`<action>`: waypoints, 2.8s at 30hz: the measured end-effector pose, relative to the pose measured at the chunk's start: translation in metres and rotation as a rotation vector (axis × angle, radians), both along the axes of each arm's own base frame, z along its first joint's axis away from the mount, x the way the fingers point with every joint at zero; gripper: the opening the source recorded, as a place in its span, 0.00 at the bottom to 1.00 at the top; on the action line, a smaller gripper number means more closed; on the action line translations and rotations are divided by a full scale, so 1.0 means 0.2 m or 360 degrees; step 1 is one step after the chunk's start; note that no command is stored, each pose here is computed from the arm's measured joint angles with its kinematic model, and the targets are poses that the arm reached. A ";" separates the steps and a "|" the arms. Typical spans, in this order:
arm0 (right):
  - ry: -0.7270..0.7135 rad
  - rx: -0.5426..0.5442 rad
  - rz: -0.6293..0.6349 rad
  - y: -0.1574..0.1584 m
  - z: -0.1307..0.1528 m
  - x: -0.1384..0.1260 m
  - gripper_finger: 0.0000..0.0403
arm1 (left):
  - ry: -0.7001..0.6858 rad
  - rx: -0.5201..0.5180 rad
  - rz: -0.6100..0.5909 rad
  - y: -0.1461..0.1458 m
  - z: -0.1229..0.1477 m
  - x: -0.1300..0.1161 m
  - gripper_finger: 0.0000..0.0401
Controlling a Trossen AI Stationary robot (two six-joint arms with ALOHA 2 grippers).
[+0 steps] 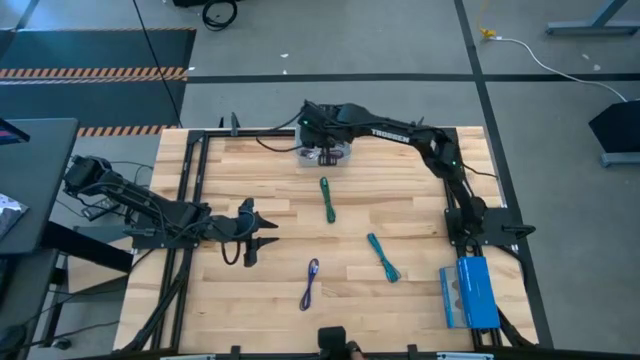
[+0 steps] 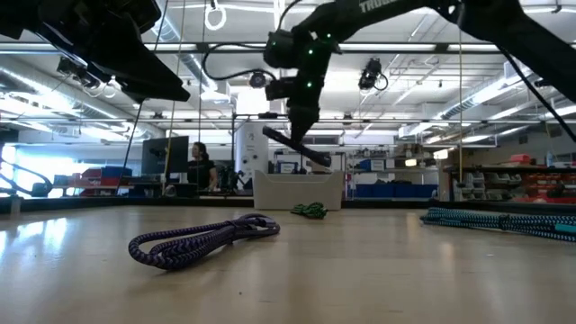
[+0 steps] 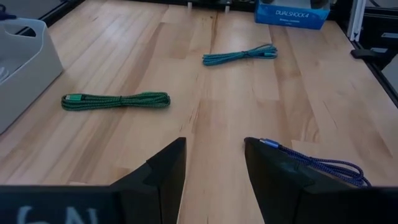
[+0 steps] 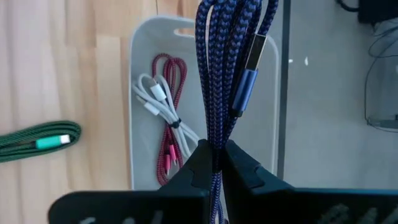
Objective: Pick and place USB-C Cables
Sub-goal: Put the top dark blue charger cable into the gray bin, then put the green charger cable into the gray bin
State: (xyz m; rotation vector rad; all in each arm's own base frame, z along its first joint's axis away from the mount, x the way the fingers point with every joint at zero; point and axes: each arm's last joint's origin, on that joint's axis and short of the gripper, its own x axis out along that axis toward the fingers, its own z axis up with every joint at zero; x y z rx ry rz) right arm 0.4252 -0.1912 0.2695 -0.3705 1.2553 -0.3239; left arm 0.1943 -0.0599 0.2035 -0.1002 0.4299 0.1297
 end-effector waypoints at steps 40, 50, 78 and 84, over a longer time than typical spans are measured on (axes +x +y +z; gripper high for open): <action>-0.0074 0.0016 0.0005 -0.11 -0.06 0.01 0.05 | -0.0014 -0.0033 0.0006 -0.03 0.00 -0.01 0.43; -0.0005 0.0041 -0.0026 -0.10 -0.07 -0.01 0.27 | -0.0013 -0.0040 0.0009 -0.03 0.00 -0.01 0.43; -0.0199 0.0744 -0.0808 0.34 -0.10 0.01 0.40 | -0.0012 -0.0113 -0.0032 -0.07 0.00 -0.03 0.43; -0.0118 0.0847 -0.0950 0.36 -0.25 -0.02 0.38 | -0.0035 -0.0124 -0.0045 -0.08 0.01 -0.03 0.43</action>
